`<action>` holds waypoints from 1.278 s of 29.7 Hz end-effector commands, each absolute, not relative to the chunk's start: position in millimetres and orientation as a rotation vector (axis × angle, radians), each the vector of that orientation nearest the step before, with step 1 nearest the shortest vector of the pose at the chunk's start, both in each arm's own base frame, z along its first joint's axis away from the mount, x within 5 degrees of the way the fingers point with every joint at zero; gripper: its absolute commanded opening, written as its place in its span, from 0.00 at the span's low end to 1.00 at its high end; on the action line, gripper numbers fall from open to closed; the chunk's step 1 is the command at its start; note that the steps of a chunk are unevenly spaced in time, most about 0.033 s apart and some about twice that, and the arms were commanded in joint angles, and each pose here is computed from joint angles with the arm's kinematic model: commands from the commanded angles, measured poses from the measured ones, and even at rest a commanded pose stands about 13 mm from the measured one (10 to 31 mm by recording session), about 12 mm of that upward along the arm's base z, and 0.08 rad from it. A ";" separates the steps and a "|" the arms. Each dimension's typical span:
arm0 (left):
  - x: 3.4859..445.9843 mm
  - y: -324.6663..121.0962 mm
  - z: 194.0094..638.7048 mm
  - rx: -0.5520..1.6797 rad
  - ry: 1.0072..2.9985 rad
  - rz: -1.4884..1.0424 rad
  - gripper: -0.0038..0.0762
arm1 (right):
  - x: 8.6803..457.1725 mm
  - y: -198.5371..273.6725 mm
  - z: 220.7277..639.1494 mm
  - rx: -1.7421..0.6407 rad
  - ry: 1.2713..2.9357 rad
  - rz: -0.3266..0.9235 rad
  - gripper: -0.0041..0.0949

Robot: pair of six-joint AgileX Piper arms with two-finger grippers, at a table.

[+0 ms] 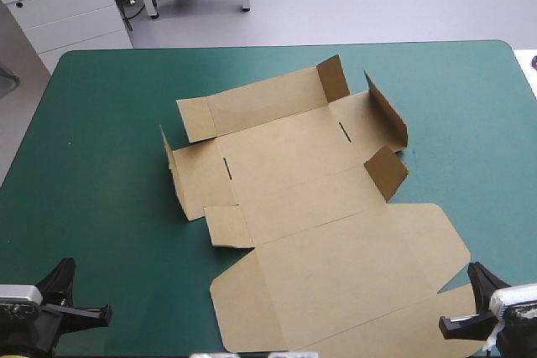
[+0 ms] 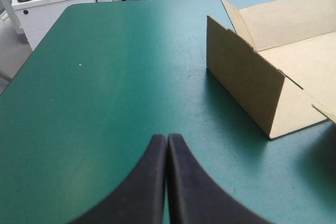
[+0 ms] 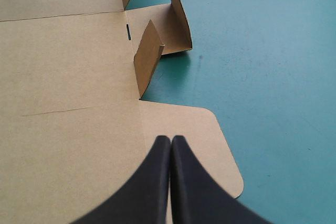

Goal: Fold the box

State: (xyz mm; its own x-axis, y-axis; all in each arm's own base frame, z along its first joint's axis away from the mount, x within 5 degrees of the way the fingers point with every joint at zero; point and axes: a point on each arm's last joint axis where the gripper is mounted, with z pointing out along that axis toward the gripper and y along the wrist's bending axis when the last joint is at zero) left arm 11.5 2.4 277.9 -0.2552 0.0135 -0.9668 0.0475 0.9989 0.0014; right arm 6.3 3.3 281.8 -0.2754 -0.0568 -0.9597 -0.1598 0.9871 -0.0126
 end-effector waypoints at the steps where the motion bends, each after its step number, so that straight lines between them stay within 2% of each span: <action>1: 7.9 2.1 291.3 0.045 1.714 -0.045 0.04 | 1.6 2.3 295.2 -0.151 1.729 0.096 0.02; 12: 7.9 2.1 291.3 0.045 1.714 -0.045 0.04 | 1.6 2.3 295.2 -0.151 1.729 0.096 0.03; 16: 7.9 2.1 291.3 0.045 1.714 -0.045 0.04 | 1.6 2.3 295.2 -0.151 1.729 0.096 0.08; 21: 7.9 2.1 291.3 0.045 1.714 -0.045 0.04 | 1.6 2.3 295.2 -0.151 1.729 0.096 0.27; 26: 7.9 2.1 291.3 0.045 1.714 -0.045 0.04 | 1.6 2.3 295.2 -0.151 1.729 0.096 0.57; 29: 7.9 2.1 291.3 0.045 1.714 -0.045 0.04 | 1.6 2.3 295.2 -0.151 1.729 0.096 0.69; 34: 7.9 2.1 291.3 0.045 1.714 -0.045 0.04 | 1.6 2.3 295.4 -0.153 1.739 0.096 0.73; 38: 7.9 2.1 291.3 0.045 1.714 -0.045 0.04 | 2.8 2.5 304.0 -0.163 1.833 0.092 0.73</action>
